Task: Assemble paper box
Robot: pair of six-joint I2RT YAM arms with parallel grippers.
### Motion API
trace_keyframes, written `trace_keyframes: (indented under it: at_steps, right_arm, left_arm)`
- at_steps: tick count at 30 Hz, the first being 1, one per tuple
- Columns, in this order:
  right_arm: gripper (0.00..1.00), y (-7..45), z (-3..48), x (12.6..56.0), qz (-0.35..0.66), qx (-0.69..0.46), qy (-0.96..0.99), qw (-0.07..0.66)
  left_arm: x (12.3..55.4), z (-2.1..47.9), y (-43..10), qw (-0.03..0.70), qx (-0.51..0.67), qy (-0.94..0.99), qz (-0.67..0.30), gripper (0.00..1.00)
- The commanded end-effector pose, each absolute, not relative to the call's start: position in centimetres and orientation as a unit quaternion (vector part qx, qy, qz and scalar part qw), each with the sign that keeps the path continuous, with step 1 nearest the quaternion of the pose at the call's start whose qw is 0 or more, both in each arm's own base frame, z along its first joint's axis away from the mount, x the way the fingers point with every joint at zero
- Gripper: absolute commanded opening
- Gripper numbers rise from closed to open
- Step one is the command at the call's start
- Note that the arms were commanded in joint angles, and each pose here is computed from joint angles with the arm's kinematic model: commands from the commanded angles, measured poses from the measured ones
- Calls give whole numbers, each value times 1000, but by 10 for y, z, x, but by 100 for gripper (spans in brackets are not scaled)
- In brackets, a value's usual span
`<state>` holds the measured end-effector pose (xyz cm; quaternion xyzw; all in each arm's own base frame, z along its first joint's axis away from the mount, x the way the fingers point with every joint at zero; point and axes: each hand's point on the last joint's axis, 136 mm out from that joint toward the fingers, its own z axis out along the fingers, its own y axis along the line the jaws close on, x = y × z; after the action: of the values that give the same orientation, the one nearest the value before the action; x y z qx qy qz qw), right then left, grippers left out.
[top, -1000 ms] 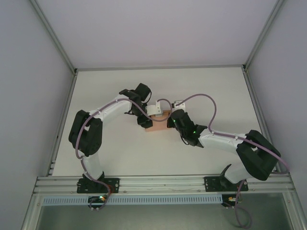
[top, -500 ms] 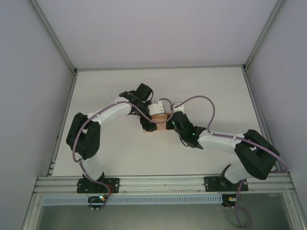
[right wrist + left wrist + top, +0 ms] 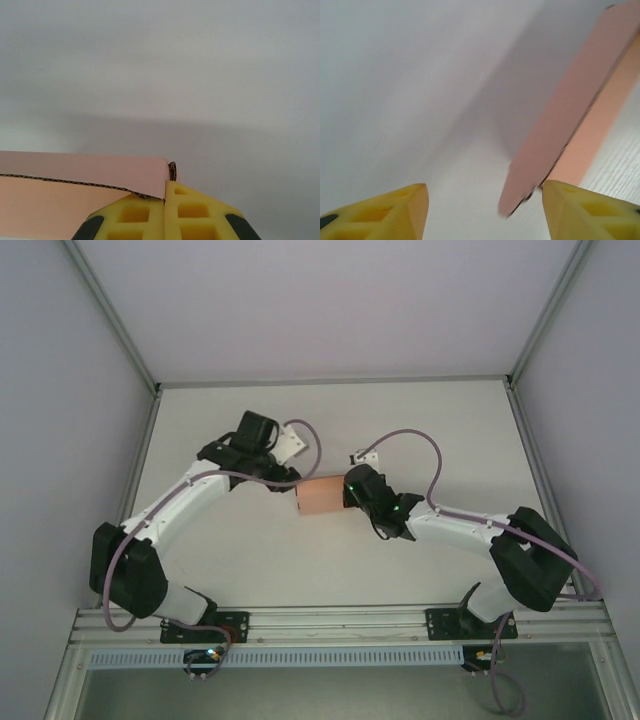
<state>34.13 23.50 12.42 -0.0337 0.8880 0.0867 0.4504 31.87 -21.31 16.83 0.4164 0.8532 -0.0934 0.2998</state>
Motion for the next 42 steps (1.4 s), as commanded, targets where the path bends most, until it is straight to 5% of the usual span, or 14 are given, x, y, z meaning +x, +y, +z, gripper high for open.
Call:
trace_keyframes:
  at_steps: [1,8,19,29,37,42]
  right_arm:
    - [0,216,68,308,22,-72,936,344]
    - [0,223,69,306,34,-73,940,331]
    - [0,231,73,305,54,-83,939,328]
    - [0,233,75,304,63,-86,939,328]
    - [0,230,74,304,57,-79,939,329]
    - [0,220,73,305,36,-52,941,332]
  left_arm:
    - [302,153,-206,265,385,875,-125,60]
    - [303,157,-210,281,403,858,-150,63]
    - [300,153,-214,258,459,837,-150,51]
    - [304,146,-217,245,469,835,-150,35]
    - [305,150,-222,254,450,845,-137,0]
    - [296,146,-230,271,430,858,-82,0]
